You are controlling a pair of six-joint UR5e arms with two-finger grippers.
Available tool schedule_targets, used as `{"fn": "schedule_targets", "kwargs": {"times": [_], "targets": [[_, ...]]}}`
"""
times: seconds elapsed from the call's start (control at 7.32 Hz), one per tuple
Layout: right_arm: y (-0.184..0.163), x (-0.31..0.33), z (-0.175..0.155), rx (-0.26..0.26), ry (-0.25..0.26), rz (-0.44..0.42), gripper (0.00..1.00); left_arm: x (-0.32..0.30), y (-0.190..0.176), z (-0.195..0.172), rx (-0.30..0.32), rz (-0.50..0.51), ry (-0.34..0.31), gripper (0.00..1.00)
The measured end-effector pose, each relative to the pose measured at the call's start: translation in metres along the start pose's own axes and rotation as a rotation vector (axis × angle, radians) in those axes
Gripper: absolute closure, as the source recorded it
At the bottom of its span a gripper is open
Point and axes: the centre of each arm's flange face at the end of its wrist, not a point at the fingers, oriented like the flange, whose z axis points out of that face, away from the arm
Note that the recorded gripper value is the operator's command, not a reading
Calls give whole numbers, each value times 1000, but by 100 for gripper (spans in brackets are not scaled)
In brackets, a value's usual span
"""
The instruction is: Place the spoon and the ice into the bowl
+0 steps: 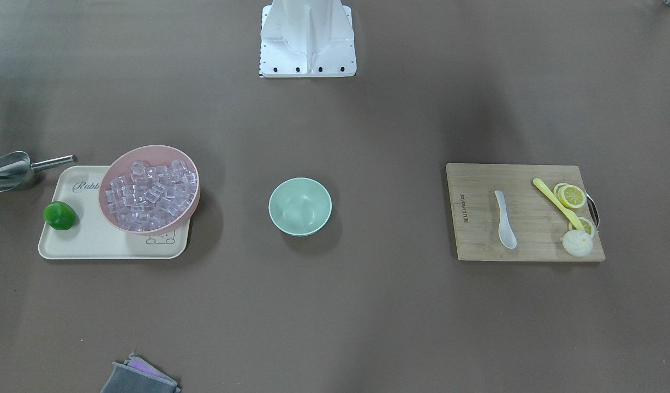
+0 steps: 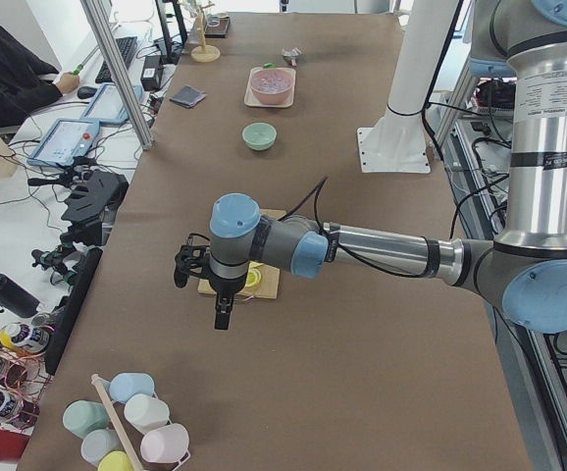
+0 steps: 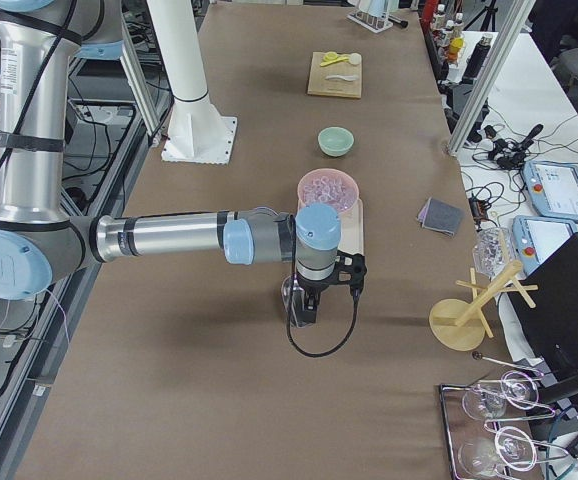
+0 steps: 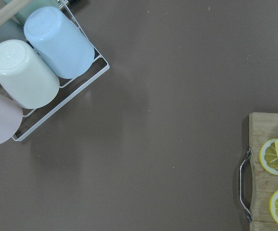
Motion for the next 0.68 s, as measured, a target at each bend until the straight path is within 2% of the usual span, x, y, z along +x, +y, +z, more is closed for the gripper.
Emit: {"fn": "schedule_targets", "kwargs": {"times": [0.68], "targets": [[0,-1,1,-2,0,0,0,3,0,2,-2,3,2,2]]}}
